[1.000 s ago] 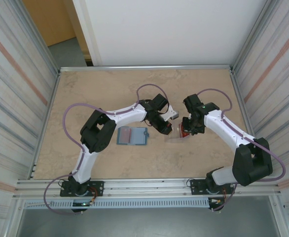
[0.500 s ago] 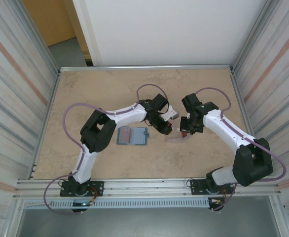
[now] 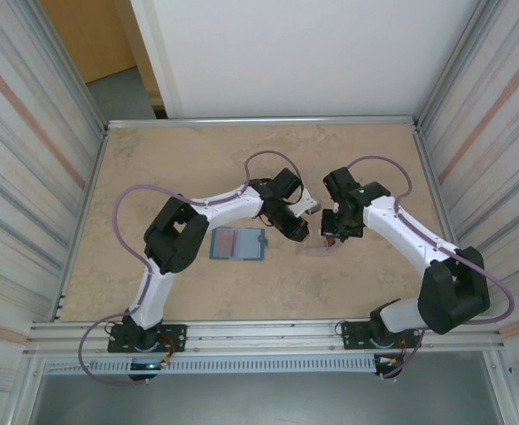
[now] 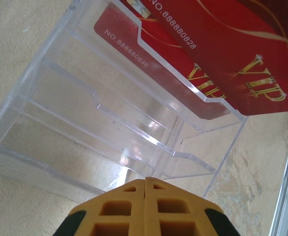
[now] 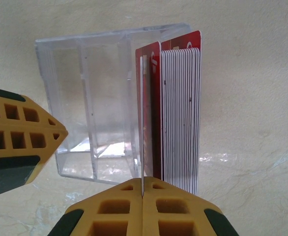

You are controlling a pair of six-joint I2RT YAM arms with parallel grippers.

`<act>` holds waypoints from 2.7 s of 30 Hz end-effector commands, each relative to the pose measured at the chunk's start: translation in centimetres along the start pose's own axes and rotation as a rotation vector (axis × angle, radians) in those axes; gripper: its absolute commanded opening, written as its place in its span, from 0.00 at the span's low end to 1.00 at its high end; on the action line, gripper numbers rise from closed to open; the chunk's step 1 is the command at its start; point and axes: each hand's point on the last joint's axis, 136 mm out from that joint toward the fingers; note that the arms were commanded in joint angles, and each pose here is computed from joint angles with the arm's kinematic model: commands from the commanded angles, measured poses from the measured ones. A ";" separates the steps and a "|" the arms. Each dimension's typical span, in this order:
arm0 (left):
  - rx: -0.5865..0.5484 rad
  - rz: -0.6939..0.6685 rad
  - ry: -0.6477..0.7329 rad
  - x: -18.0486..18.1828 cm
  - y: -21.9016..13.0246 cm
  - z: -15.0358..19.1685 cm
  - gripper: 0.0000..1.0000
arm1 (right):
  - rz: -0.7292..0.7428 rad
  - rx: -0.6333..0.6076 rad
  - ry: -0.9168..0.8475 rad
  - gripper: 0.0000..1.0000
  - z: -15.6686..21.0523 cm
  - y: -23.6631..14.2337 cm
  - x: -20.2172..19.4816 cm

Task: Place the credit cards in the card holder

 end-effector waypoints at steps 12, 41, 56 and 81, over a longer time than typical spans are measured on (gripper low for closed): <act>0.063 -0.017 -0.101 1.5 -1.3 2.4 0.02 | -0.213 -0.044 0.025 0.01 -0.2 -5.0 3.3; -0.745 0.183 -0.028 -3.0 -28.0 0.9 0.72 | -1.234 -0.307 -0.065 0.00 0.6 -15.2 16.1; -0.756 0.254 0.008 -3.8 -27.7 1.2 0.66 | -1.426 -0.166 -0.177 0.00 3.6 -16.3 21.8; -0.764 0.256 0.038 -4.3 -28.5 1.7 0.00 | -1.315 -0.207 -0.189 0.34 2.9 -16.0 19.8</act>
Point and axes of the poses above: each hand's point on the last joint's axis, 136 mm out from that joint toward the fingers, its own y axis out along the fingers, its own x axis along the line the jaws close on, z = x × y, and after that the axes turned 13 degrees about y, right-handed
